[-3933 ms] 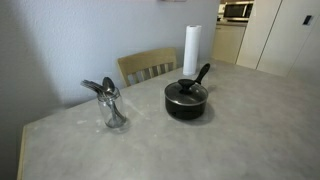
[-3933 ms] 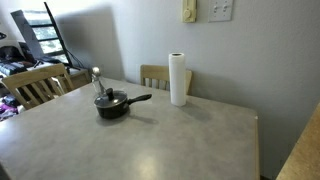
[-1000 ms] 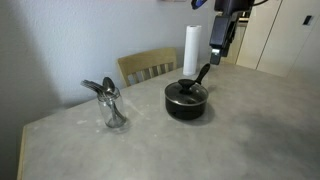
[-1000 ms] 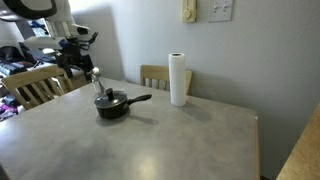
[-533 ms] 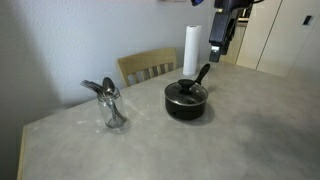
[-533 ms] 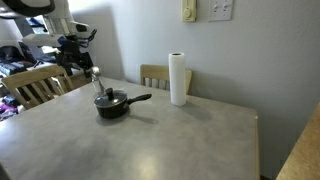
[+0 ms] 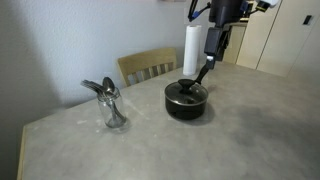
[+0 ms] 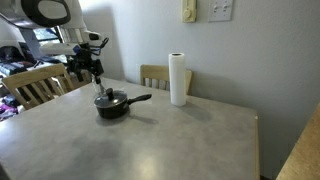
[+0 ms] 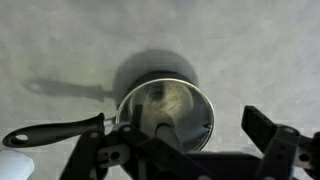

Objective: Take the lid off of the pot and put it on the table

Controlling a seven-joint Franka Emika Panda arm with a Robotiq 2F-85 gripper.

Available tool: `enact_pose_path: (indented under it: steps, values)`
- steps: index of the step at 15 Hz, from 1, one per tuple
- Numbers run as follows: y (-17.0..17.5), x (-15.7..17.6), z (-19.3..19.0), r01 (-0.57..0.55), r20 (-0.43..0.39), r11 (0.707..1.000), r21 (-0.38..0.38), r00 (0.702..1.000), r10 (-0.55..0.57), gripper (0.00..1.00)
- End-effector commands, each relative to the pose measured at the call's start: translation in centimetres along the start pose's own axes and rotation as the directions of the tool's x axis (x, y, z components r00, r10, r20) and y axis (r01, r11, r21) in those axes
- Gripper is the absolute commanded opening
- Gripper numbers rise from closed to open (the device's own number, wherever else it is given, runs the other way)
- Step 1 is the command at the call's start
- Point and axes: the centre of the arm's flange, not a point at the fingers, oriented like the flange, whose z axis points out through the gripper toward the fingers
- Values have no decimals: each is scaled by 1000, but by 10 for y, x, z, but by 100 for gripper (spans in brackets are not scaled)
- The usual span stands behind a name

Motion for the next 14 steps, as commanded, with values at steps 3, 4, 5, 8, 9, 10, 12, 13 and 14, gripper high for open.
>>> enact_pose_path:
  steps: [3, 4, 5, 8, 9, 10, 12, 13, 14]
  values:
    - [19, 42, 8, 177, -36, 984, -32, 983, -178, 100]
    - [18, 49, 12, 235, -15, 971, -29, 972, -236, 100]
    - [18, 54, 16, 285, 3, 958, -32, 958, -285, 100]
    - [18, 69, 33, 406, 32, 914, -20, 914, -405, 100]
    - [20, 73, 40, 421, 37, 907, -15, 907, -420, 100]
    - [21, 76, 49, 423, 35, 906, -10, 906, -423, 100]
    - [23, 82, 64, 429, 44, 903, -1, 903, -428, 100]
    - [24, 85, 71, 427, 47, 904, 2, 903, -427, 100]
    - [25, 87, 76, 427, 49, 904, 6, 903, -427, 100]
